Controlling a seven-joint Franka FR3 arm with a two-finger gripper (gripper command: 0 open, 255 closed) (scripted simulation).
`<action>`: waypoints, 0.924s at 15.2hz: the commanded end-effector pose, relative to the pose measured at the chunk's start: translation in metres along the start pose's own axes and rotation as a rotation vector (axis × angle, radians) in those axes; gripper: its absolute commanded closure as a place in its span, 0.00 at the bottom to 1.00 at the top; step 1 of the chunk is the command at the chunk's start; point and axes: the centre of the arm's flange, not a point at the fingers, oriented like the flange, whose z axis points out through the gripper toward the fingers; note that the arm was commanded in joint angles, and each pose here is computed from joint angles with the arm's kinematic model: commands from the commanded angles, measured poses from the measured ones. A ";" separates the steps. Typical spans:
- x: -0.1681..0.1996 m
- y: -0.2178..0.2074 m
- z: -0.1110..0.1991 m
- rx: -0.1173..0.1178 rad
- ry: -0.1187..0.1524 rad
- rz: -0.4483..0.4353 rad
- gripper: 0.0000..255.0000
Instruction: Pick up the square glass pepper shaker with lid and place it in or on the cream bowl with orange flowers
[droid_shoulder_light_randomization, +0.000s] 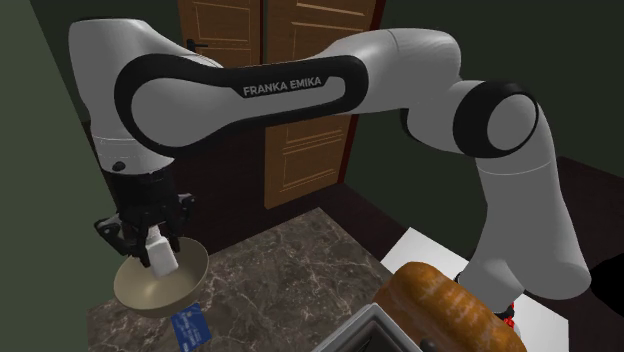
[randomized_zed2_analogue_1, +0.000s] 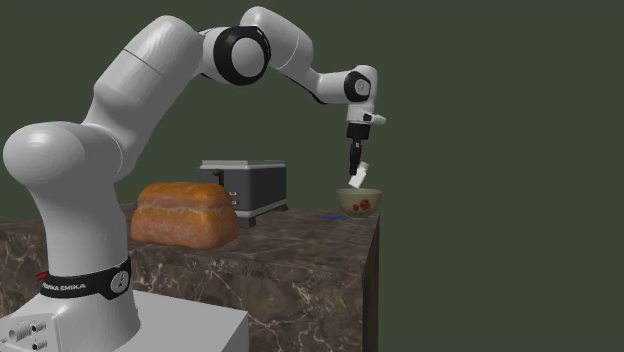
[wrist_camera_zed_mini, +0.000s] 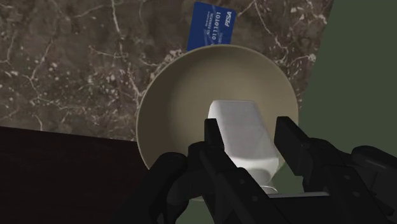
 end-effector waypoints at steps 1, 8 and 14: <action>0.000 0.001 0.010 0.000 0.000 0.000 1.00; 0.000 0.001 0.010 0.000 0.000 0.000 1.00; 0.000 0.001 0.010 0.000 0.000 0.000 0.00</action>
